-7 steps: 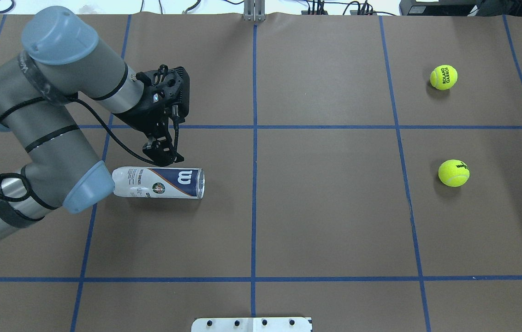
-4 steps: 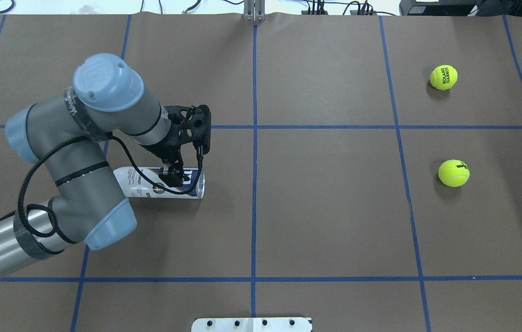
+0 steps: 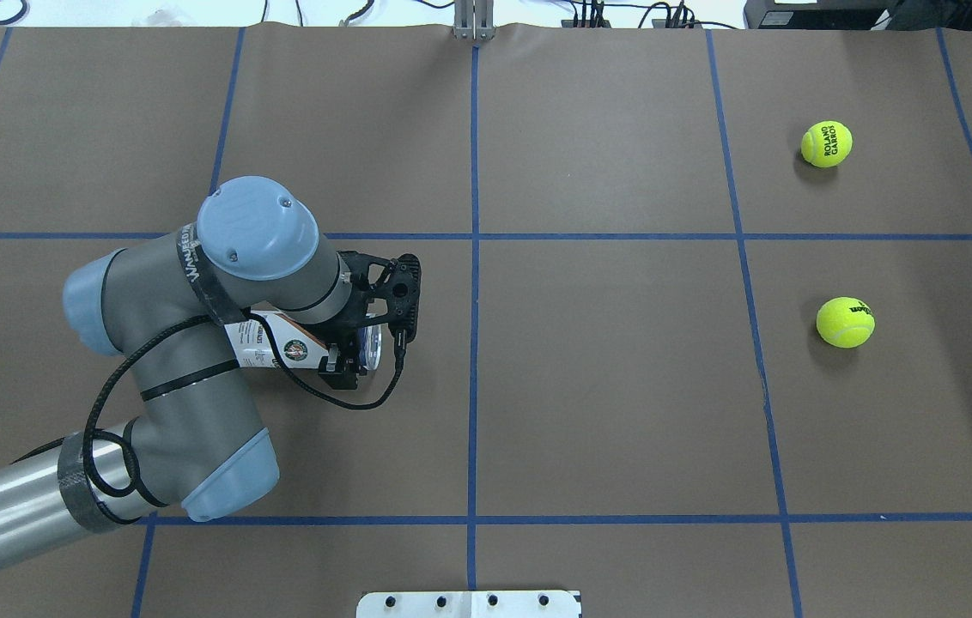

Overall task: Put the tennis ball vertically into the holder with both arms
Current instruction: 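Close the left gripper around the open end of the can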

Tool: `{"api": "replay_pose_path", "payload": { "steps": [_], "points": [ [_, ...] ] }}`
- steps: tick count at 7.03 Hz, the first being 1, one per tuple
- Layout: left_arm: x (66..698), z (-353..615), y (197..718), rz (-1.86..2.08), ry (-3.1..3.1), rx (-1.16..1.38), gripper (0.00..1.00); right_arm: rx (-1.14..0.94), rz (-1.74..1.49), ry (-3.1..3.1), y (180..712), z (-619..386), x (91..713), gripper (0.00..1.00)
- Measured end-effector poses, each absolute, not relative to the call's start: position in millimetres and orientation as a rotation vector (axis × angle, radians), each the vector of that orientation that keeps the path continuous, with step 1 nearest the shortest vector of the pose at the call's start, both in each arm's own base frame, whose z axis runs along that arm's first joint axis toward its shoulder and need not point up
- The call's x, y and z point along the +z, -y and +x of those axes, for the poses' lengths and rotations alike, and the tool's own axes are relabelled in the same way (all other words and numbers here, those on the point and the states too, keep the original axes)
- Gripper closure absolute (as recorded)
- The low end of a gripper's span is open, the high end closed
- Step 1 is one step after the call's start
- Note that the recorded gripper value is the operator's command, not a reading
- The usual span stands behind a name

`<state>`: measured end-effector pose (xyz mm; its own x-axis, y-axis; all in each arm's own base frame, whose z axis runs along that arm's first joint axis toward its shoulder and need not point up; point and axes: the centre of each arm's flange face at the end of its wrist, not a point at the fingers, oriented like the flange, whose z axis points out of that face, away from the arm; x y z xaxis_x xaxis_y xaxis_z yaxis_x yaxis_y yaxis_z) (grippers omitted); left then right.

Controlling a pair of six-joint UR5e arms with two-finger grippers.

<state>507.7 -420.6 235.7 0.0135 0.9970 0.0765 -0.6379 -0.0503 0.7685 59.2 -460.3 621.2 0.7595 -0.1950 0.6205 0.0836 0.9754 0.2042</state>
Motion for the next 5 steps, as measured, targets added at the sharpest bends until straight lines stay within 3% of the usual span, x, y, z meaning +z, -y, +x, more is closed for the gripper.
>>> {"api": "replay_pose_path", "payload": {
  "steps": [5],
  "points": [
    [250.0,531.6,421.4,0.724,-0.583,1.482,0.01,-0.153,0.169,0.692,460.3,59.2,621.0,0.00]
  ]
}}
